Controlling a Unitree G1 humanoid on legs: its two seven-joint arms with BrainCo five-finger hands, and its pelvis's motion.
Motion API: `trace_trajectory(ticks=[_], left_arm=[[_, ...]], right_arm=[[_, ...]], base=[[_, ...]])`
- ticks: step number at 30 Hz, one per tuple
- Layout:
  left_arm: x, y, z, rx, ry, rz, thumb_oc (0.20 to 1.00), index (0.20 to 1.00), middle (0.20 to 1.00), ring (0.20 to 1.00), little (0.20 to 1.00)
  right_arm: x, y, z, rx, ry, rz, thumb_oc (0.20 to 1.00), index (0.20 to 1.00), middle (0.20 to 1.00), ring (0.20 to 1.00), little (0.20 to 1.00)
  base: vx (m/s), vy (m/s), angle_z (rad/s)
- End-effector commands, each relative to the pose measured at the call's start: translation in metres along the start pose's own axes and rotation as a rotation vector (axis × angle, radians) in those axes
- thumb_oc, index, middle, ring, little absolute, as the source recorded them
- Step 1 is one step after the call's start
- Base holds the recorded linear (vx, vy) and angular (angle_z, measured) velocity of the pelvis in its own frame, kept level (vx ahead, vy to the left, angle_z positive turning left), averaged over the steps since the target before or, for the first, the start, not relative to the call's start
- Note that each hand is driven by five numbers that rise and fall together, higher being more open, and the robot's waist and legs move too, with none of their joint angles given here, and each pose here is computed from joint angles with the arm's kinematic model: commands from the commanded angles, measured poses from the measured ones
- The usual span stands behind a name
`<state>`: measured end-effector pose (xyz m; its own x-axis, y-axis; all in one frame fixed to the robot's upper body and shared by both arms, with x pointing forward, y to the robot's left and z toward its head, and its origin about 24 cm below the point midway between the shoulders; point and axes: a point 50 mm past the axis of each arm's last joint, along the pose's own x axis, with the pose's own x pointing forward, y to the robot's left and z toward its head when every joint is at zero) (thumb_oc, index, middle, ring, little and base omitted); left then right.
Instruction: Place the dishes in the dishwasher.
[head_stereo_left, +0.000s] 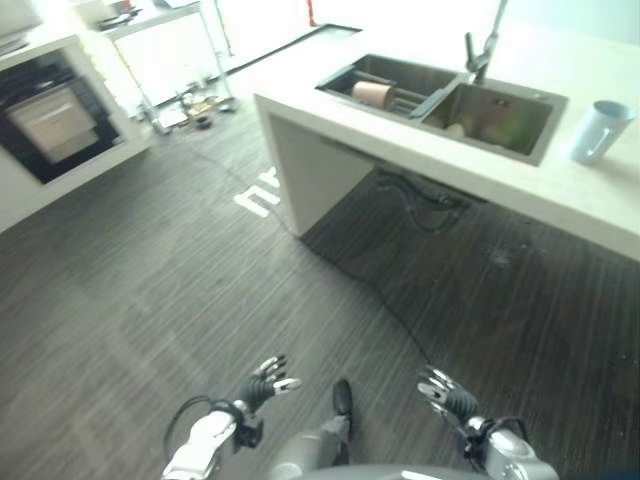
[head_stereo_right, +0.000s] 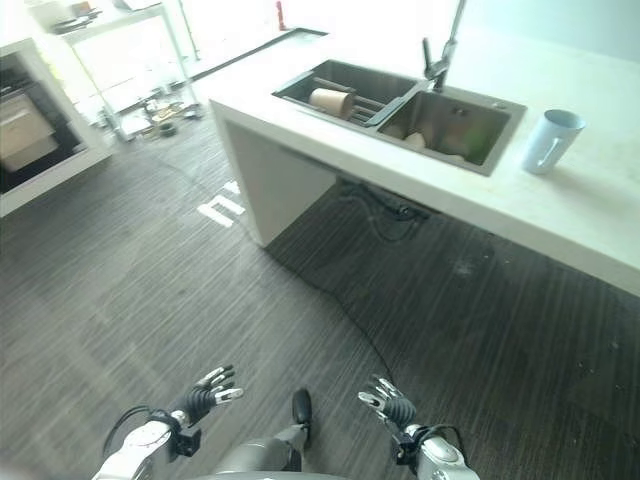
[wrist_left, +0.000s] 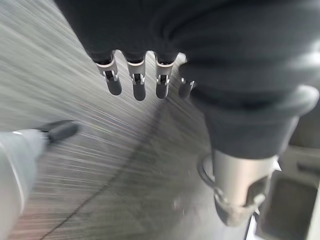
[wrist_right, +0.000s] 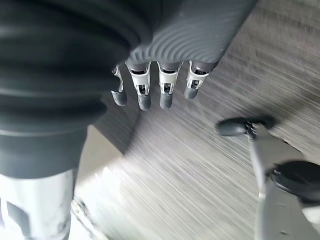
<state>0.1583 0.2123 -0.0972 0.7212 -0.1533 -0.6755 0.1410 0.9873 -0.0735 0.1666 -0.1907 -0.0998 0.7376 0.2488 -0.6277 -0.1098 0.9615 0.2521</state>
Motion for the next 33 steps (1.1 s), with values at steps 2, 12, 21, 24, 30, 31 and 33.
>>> trace_trajectory(ticks=[2, 12, 21, 24, 30, 31, 33], left_arm=[[0.003, -0.006, 0.028, 0.036, -0.118, -0.055, 1.0, 1.0, 1.0, 1.0, 1.0], [0.001, 0.01, 0.041, 0.09, -0.13, -0.006, 1.0, 1.0, 1.0, 1.0, 1.0], [0.0, 0.001, 0.035, 0.114, -0.125, -0.038, 1.0, 1.0, 1.0, 1.0, 1.0], [0.0, 0.001, 0.036, 0.109, -0.123, -0.031, 1.0, 1.0, 1.0, 1.0, 1.0], [0.003, 0.001, 0.038, 0.11, -0.125, -0.038, 1.0, 1.0, 1.0, 1.0, 1.0], [0.003, 0.001, 0.039, 0.117, -0.128, -0.042, 1.0, 1.0, 1.0, 1.0, 1.0], [0.006, 0.0, 0.042, 0.111, -0.143, -0.04, 1.0, 1.0, 1.0, 1.0, 1.0]], right_arm=[[0.004, 0.0, 0.039, -0.018, -0.157, -0.006, 1.0, 1.0, 1.0, 1.0, 1.0], [-0.004, 0.001, 0.034, -0.029, -0.165, -0.024, 1.0, 1.0, 1.0, 1.0, 1.0], [-0.003, -0.008, 0.037, -0.019, -0.17, -0.041, 1.0, 1.0, 1.0, 1.0, 1.0], [-0.003, -0.008, 0.037, -0.025, -0.171, -0.043, 1.0, 1.0, 1.0, 1.0, 1.0], [-0.007, -0.013, 0.036, -0.017, -0.17, -0.068, 1.0, 1.0, 1.0, 1.0, 1.0], [-0.008, -0.015, 0.036, -0.018, -0.17, -0.07, 1.0, 1.0, 1.0, 1.0, 1.0], [-0.01, -0.019, 0.04, -0.136, -0.162, -0.07, 1.0, 1.0, 1.0, 1.0, 1.0]], base=[[0.37, 0.283, -0.38], [0.25, 0.108, 0.16], [0.14, -0.126, 0.08], [0.09, -0.101, -0.52], [0.06, -0.092, -0.16], [0.05, -0.068, 0.0], [0.03, -0.057, -0.01]])
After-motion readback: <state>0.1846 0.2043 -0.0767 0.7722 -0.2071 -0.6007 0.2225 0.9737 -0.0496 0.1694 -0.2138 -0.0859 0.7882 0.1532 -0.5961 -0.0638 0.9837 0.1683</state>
